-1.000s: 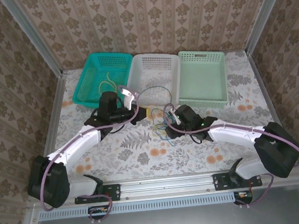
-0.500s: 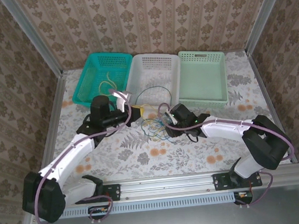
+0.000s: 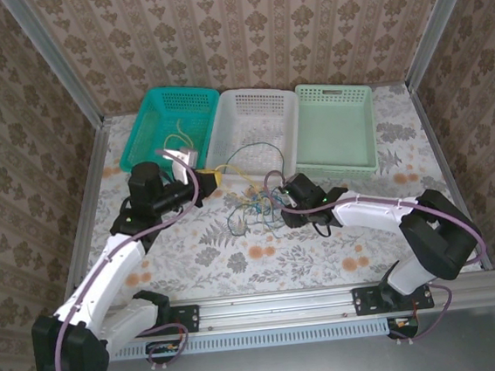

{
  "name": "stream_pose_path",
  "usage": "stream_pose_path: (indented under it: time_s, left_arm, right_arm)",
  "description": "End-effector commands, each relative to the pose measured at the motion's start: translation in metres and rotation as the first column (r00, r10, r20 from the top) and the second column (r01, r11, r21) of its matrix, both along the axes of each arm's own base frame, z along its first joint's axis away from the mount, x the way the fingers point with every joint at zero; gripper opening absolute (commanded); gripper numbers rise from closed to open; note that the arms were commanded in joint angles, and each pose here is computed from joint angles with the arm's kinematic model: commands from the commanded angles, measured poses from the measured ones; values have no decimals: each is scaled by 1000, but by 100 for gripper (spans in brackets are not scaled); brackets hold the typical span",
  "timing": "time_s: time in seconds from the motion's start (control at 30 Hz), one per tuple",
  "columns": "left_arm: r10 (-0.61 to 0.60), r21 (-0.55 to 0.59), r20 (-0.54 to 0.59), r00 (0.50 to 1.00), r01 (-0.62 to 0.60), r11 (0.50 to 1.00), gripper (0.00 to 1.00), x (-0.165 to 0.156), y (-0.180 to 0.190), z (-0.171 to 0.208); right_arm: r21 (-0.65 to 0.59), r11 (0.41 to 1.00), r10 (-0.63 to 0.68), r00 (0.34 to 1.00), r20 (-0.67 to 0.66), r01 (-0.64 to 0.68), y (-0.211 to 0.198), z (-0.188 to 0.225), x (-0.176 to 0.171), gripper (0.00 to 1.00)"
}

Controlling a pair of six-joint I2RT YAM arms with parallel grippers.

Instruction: Untangle the cables

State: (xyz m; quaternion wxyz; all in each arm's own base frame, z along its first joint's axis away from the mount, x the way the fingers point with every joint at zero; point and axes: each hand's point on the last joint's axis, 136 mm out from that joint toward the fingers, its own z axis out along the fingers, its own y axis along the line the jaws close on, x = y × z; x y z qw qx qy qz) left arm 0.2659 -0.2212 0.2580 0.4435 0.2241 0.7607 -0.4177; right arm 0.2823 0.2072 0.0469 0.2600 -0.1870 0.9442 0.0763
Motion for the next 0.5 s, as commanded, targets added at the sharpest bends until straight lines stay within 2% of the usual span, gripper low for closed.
stream_pose_path:
  time_s: [0.0,0.07,0.13,0.27,0.47]
  left_arm:
    - [-3,-48,6,1000,3,999,0,-3,0,7]
    - [6,-49,5,1000,-6,999,0,-2,1,6]
    - [13,-48,0,1000,-13,999,0,-1,2,3]
    - [0,-59,-11,1000,0,998,0,-1,-1,3]
    - [-59,-106,-31,998,56,993,0,-4,-11,6]
  right_arm:
    - [84,996,-25,999,38,22,6,20,3,53]
    - [125,992,-28,998,58,20,7,27,1,65]
    - [149,989,-26,997,74,15,7,35,-2,70]
    - [185,982,14,994,111,-34,12,49,-8,75]
    - [164,976,116,982,151,-141,30,56,-2,76]
